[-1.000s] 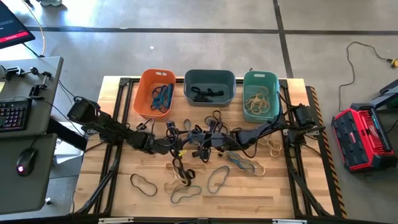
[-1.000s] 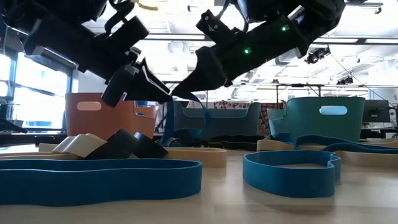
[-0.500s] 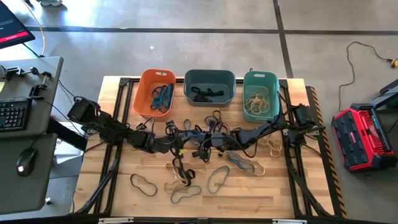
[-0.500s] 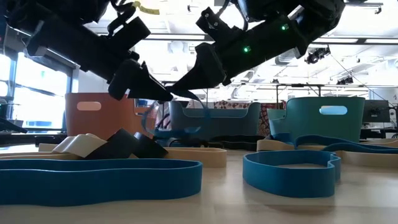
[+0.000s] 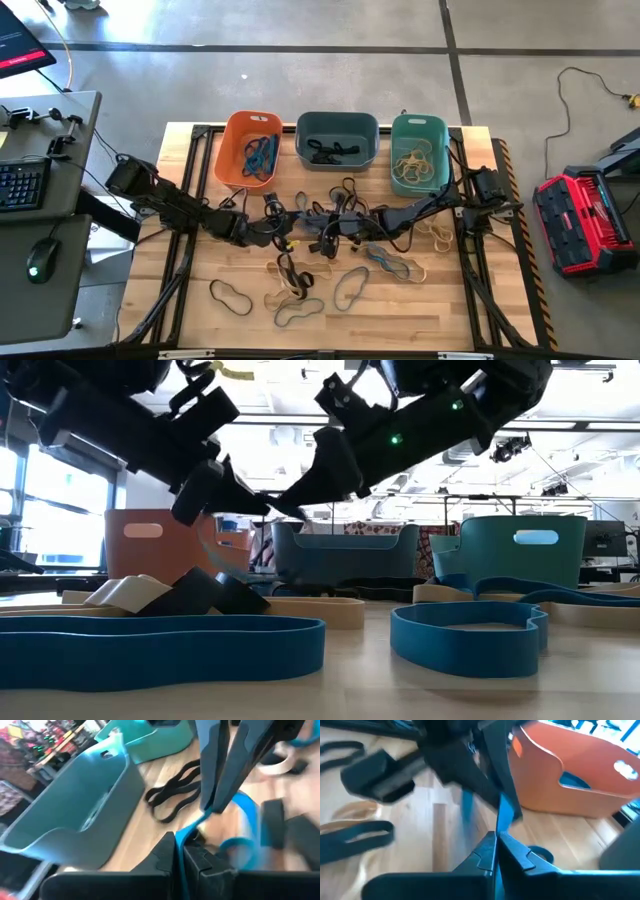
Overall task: Sort rubber bands into baskets
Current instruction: Put the blue rubber band into the orange bin
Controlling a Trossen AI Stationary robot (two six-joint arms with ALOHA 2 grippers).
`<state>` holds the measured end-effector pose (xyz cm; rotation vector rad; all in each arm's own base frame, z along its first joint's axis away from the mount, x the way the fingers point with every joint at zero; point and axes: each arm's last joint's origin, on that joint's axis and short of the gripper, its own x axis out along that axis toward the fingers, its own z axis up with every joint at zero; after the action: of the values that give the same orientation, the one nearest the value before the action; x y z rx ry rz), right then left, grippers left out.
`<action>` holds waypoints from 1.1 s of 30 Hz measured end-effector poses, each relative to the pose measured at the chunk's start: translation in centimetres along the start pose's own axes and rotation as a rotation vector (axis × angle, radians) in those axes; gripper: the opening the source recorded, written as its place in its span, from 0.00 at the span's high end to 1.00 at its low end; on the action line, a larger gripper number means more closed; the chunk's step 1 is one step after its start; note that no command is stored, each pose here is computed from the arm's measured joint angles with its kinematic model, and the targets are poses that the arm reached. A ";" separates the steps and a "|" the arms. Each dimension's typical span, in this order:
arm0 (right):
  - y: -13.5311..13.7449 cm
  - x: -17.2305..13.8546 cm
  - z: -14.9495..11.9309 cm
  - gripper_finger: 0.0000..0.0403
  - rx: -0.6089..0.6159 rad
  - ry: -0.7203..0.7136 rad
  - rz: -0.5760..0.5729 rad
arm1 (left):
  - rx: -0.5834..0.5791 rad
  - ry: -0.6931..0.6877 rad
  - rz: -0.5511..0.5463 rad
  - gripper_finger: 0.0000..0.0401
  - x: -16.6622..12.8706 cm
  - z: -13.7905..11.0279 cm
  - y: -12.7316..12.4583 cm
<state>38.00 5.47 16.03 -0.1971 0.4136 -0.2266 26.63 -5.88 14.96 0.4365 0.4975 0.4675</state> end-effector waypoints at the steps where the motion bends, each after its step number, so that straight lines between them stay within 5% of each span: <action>1: 0.0 0.0 -0.2 0.98 -0.001 0.016 -0.008 | 0.001 0.009 0.027 1.00 -0.1 0.1 0.4; 15: -0.5 0.0 -0.6 0.66 0.040 0.058 -0.133 | -0.215 0.043 0.156 1.00 -2.0 1.4 9.9; 21: -0.4 0.0 -0.7 0.73 0.062 0.071 -0.131 | -0.297 0.024 0.194 1.00 -2.5 1.2 13.4; 29: -0.5 0.0 -1.0 0.97 0.049 0.096 -0.134 | -0.358 0.075 0.286 1.00 -2.2 -0.1 16.9; 33: -0.9 0.2 -1.1 0.97 0.053 0.101 -0.138 | -0.402 0.114 0.298 1.00 -1.7 -1.2 18.4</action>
<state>37.54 4.41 15.23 -0.1622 0.4942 -0.3843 18.84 8.44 23.81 0.0942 0.4359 0.8653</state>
